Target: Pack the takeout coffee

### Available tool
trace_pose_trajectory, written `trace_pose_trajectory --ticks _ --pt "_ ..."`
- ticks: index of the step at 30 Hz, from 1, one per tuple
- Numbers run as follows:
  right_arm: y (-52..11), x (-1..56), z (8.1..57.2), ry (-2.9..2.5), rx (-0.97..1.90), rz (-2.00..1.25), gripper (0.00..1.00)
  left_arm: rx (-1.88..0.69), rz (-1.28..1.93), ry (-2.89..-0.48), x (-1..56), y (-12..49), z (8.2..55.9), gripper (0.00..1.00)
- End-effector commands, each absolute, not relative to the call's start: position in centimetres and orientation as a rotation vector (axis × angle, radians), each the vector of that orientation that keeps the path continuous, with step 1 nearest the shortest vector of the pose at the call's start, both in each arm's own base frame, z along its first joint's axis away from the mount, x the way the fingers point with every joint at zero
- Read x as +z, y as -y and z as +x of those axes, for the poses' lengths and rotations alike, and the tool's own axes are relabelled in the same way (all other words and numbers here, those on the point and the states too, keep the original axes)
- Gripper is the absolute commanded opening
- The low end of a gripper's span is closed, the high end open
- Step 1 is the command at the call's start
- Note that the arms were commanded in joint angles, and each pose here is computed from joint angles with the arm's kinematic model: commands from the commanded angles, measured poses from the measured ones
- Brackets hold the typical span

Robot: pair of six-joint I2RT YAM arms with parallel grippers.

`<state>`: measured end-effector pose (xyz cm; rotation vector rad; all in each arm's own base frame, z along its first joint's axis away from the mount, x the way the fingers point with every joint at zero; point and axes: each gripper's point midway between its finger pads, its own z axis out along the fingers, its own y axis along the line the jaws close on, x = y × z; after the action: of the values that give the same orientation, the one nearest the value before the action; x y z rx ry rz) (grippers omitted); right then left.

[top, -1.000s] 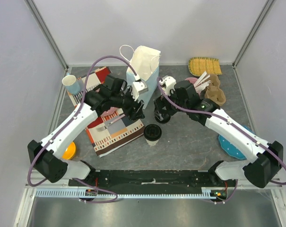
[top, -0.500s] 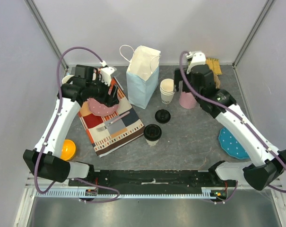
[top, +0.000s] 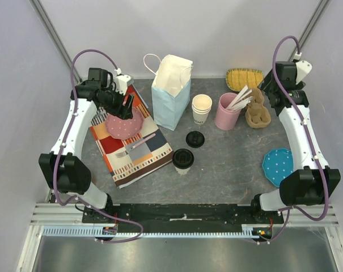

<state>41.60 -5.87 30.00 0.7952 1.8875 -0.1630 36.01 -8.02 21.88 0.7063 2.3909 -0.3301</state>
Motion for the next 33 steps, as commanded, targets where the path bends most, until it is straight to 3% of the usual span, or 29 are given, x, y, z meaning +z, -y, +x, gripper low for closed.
trace_pose_trajectory --ticks 1,7,15,22,26,33 --pt "9.0 28.1 39.0 -1.891 -0.230 0.933 0.81 -0.424 0.744 -2.304 23.2 9.6 36.9 0.73" --pt "11.1 25.2 39.4 -1.836 -0.112 0.934 0.82 -0.473 0.710 -2.248 24.5 10.6 38.0 0.70" --pt "10.9 23.4 40.2 -1.897 -0.086 0.871 0.82 -0.598 0.855 -1.875 35.6 16.6 35.8 0.66" --pt "8.8 22.8 40.1 -1.902 0.046 0.832 0.82 -0.594 1.077 -1.736 37.8 24.2 34.4 0.68" --pt "9.0 22.9 39.6 -1.906 0.015 0.806 0.82 -0.463 1.055 -1.711 38.2 26.1 37.9 0.74" --pt "8.9 23.5 39.5 -1.911 0.009 0.755 0.83 -0.326 1.068 -1.747 34.7 29.3 41.4 0.71"
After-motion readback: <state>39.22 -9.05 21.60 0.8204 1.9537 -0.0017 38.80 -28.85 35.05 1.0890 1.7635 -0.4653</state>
